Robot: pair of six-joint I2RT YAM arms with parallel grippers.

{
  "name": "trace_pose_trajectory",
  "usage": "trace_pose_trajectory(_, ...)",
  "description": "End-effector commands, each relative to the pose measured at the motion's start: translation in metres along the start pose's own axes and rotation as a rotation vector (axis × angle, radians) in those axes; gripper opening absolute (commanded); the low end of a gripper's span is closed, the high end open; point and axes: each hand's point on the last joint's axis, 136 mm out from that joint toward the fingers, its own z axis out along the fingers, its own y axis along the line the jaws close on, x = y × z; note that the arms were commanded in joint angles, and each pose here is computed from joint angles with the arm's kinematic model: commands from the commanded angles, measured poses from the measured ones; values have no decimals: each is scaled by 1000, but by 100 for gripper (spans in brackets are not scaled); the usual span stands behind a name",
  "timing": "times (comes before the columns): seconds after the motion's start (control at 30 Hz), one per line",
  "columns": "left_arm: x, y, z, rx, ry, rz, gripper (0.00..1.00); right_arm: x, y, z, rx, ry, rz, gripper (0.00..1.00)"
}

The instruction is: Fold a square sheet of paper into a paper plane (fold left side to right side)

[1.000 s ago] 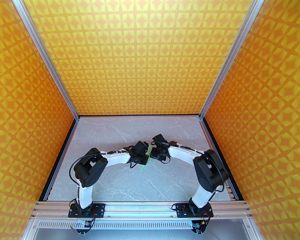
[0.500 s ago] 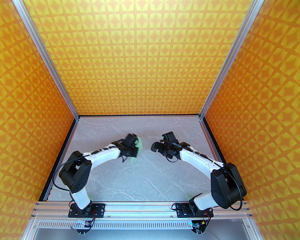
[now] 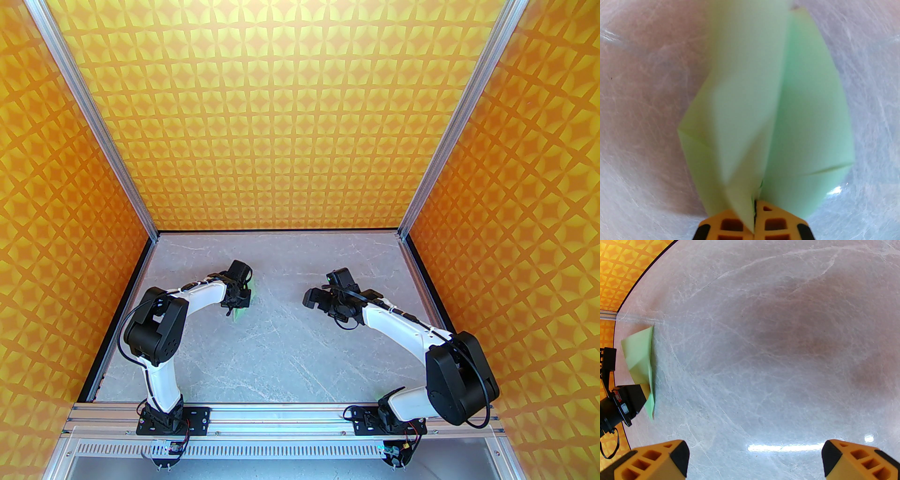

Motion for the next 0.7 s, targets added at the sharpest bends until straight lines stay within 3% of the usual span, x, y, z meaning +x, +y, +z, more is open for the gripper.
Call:
trace_pose_trajectory(0.0, 8, 6, 8, -25, 39, -7, 0, -5, 1, -4, -6, -26, -9, 99)
trace_pose_trajectory(0.13, 17, 8, 12, -26, 59, -15, 1, -7, 2, -4, -6, -28, -10, 99)
trace_pose_trajectory(0.43, 41, 12, 20, -23, 113, -10, 23, -8, 2, -3, -5, -27, -9, 99)
trace_pose_trajectory(0.67, 52, 12, 23, -17, 146, -13, 29, -8, 1, -3, -5, -28, -9, 98)
